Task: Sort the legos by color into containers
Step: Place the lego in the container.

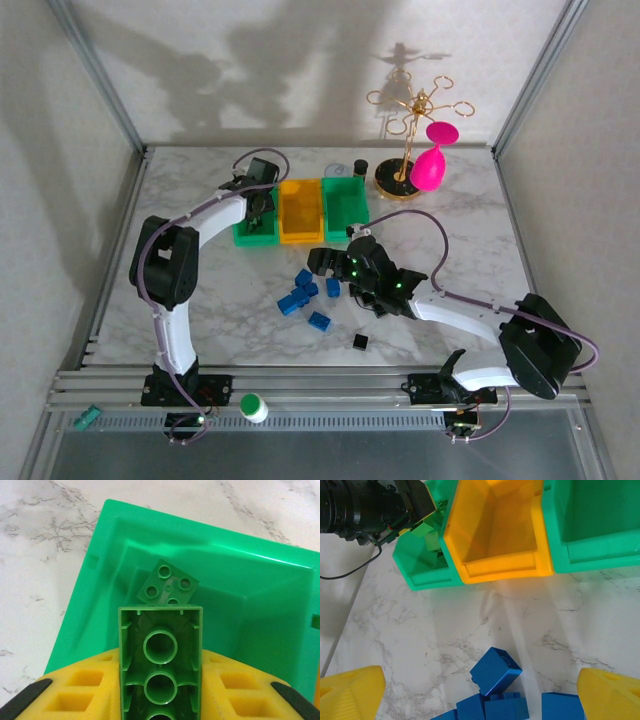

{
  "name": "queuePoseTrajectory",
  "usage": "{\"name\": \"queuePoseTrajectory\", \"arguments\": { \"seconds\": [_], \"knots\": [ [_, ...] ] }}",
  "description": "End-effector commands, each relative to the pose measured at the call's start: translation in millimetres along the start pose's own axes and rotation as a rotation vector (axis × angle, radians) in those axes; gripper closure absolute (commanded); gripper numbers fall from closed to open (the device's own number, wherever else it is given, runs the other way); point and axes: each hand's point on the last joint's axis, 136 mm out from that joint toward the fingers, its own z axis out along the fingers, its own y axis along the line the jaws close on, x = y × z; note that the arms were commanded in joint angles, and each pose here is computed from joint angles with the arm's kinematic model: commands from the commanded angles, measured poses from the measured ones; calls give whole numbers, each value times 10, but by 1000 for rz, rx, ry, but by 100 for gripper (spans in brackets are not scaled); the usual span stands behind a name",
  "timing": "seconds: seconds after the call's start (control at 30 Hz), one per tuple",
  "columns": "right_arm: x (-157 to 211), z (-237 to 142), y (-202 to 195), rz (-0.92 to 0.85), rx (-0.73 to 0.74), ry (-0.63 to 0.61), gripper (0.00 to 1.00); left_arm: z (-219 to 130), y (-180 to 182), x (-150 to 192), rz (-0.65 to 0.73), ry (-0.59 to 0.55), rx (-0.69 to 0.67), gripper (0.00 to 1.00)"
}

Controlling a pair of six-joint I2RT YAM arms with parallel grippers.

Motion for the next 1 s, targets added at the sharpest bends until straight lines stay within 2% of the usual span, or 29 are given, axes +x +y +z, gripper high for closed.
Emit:
{"name": "queuePoseTrajectory", "arguments": {
  "seconds": [0.0,0.3,0.43,0.7,0.87,0.97],
  "knots": [
    [-95,13,69,-2,-22,-21,1,-2,8,-68,20,-2,-7,68],
    [-81,6,47,-20,-13,-12,1,-150,-22,-164,19,-15,23,55],
    [-88,-28,85,-54,-28,-8,1,-276,-47,-224,11,-20,52,53],
    [85,17,59,-152,33,94,1,-805,46,-351,-50,-78,136,50],
    [342,74,148,-231,71,195,4,-1199,187,-197,-86,-113,188,47],
    [529,111,218,-241,83,259,7,-1397,247,5,-92,-112,233,40]
  ]
}}
